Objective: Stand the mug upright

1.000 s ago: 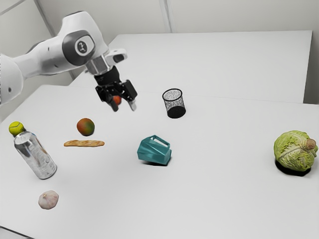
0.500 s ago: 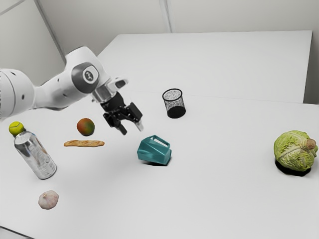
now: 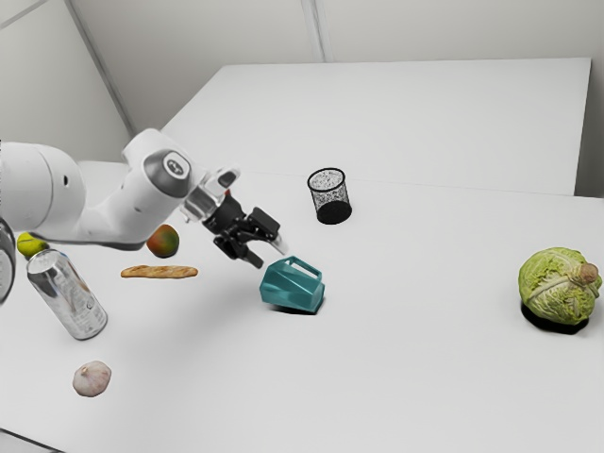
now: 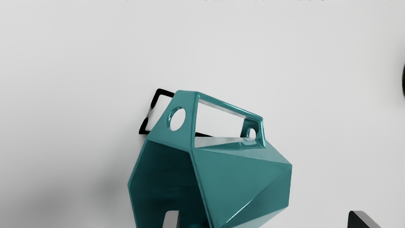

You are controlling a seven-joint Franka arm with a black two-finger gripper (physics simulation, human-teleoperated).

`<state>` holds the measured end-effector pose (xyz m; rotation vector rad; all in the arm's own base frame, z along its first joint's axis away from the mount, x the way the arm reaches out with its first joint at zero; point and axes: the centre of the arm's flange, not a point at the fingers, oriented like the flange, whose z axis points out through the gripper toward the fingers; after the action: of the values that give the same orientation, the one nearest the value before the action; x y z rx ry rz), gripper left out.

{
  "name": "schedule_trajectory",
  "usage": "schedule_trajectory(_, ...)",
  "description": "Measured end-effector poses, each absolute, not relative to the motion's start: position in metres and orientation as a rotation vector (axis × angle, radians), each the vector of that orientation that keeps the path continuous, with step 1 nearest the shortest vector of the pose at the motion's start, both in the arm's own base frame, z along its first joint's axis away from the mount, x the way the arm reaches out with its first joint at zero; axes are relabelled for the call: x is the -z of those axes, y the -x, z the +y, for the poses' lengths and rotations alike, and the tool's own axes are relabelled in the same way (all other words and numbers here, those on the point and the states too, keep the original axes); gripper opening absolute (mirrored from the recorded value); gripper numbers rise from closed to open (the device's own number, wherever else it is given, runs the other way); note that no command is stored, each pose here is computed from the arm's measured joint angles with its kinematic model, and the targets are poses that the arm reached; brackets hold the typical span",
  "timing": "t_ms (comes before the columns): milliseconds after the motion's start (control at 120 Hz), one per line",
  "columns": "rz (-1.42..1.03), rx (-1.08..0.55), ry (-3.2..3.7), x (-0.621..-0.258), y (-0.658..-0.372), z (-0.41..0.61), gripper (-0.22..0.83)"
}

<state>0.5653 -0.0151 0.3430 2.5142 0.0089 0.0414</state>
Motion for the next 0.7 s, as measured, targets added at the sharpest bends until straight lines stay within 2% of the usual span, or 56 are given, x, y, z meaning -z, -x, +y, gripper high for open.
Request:
schedule_trajectory(592, 0.069, -0.183, -2.278, -0.275, -0.553, -0.01, 0.57)
schedule_trajectory(633, 0.063, -0.197, -2.265, -0.273, -0.552, -0.011, 0.54)
schedule_trajectory(700, 0.045, -0.218, -2.251, -0.273, -0.552, -0.012, 0.43)
